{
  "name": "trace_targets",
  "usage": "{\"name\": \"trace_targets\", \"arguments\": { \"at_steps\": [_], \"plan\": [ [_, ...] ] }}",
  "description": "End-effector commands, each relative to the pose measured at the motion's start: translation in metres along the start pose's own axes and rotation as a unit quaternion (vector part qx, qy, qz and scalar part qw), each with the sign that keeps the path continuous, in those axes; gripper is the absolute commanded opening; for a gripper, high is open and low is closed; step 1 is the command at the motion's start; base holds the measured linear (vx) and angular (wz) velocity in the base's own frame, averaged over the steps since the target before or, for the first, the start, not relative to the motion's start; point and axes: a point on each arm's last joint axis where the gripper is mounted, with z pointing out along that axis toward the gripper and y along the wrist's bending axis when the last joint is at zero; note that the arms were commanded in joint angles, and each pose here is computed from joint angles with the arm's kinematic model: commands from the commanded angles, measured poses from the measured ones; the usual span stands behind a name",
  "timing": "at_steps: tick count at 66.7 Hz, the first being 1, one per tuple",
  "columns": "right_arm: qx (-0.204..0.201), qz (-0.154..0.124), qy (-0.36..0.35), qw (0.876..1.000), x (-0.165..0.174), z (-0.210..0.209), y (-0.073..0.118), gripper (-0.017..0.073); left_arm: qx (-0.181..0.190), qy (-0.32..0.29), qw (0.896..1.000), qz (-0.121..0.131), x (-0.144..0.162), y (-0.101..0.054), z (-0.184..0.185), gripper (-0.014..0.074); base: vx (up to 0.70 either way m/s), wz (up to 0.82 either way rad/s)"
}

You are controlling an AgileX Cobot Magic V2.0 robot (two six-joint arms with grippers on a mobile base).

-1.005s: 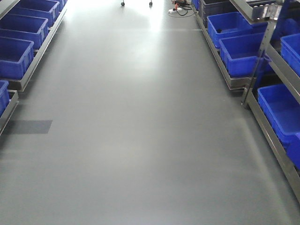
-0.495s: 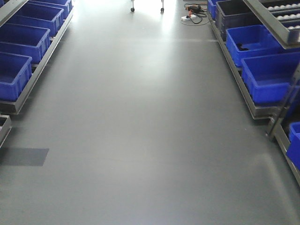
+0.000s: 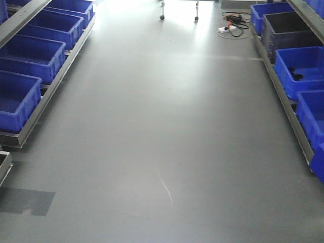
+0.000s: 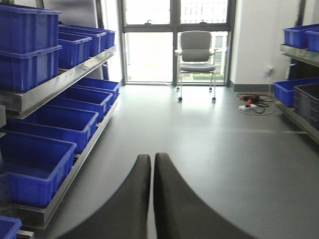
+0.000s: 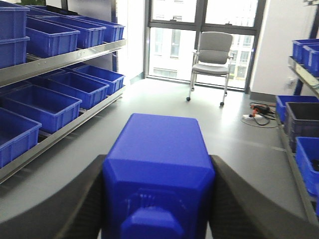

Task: Pour parts from conveyor to right shelf
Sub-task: 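Turn and drive down the aisle between the blue-bin shelves, then turn toward the shelf and stop facing an empty blue bin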

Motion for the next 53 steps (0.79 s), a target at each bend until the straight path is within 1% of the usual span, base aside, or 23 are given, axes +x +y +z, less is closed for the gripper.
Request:
{"name": "trace_targets", "arguments": {
  "at_steps": [1,11,19,53],
  "plan": [
    [0.021,-0.001,-0.039,0.999,-0.0136,-0.0006,-0.0041,-0.0008,0.001,-0.051,0.999,-0.007,-0.0156,-0.0002,-0.0022,-0.0006,0.47,0.25],
    [0.021,-0.001,-0.039,0.999,-0.0136,-0.0006,-0.0041,-0.0008,0.001,-0.051,0.999,-0.007,-0.0156,-0.0002,-0.0022,-0.0006,0.44,0.37],
    [0.021,-0.001,-0.039,0.999,-0.0136,-0.0006,-0.0041,-0.0008,0.001,-0.051,0.999,-0.007,-0.0156,-0.0002,-0.0022,-0.0006,0.40,0.62],
    [0.021,-0.001,-0.039,0.999,-0.0136,-0.0006,-0.0041,-0.0008,0.001,-0.051,0.999,-0.007,-0.0156,-0.0002,-0.0022,-0.0006,0.29,0.88]
  ]
}}
